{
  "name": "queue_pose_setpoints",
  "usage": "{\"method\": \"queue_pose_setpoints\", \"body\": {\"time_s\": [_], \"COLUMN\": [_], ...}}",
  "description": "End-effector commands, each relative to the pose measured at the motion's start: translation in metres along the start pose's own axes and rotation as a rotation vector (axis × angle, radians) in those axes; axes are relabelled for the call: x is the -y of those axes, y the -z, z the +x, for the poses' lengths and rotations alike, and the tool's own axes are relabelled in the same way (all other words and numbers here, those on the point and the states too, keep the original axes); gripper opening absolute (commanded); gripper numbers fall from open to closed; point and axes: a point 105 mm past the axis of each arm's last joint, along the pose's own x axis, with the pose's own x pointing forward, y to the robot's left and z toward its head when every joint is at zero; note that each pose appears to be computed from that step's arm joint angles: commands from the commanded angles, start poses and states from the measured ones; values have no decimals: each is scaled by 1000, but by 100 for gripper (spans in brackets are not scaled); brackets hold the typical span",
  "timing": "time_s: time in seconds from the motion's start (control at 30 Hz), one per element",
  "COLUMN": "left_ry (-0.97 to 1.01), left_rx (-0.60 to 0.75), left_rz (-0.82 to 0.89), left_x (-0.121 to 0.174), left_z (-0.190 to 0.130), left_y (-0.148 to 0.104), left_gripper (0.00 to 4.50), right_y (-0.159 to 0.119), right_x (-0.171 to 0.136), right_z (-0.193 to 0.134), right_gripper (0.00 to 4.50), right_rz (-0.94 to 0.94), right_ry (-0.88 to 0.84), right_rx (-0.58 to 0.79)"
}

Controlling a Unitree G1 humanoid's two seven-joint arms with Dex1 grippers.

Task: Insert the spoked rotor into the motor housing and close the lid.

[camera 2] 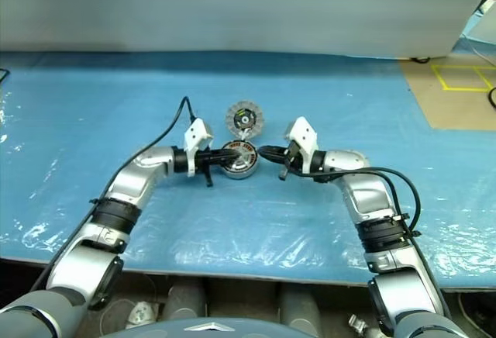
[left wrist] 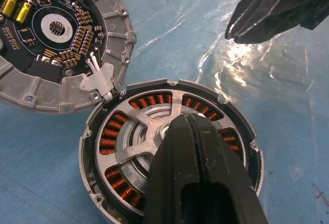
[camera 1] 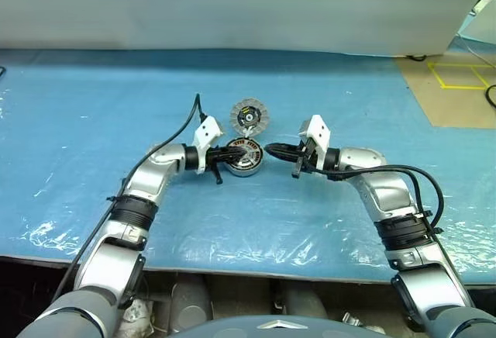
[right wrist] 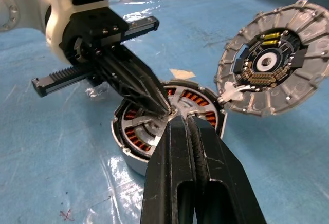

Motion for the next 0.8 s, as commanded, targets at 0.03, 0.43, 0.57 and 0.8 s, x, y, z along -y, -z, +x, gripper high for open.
{"method": "queue_pose_setpoints", "body": {"time_s": [0.03, 0.43, 0.57, 0.8], "left_ry": [-40, -146, -181, -196], "left_rx": [98, 182, 155, 85], "left_rz": [55, 57, 33, -61], "left_x": [-4, 9, 19, 46], "left_z": [-14, -50, -68, -91], "left_y": [-24, -31, -19, 4], "left_gripper": [2, 2, 2, 2], "right_y": [-12, 0, -14, -18], "right_x": [6, 62, 75, 89], "right_z": [-2, 12, 29, 57], "right_gripper": [0, 0, 0, 0], "right_rz": [-16, -98, -152, -208], "right_ry": [21, 317, 358, 395], "right_rx": [43, -33, 2, -16]}}
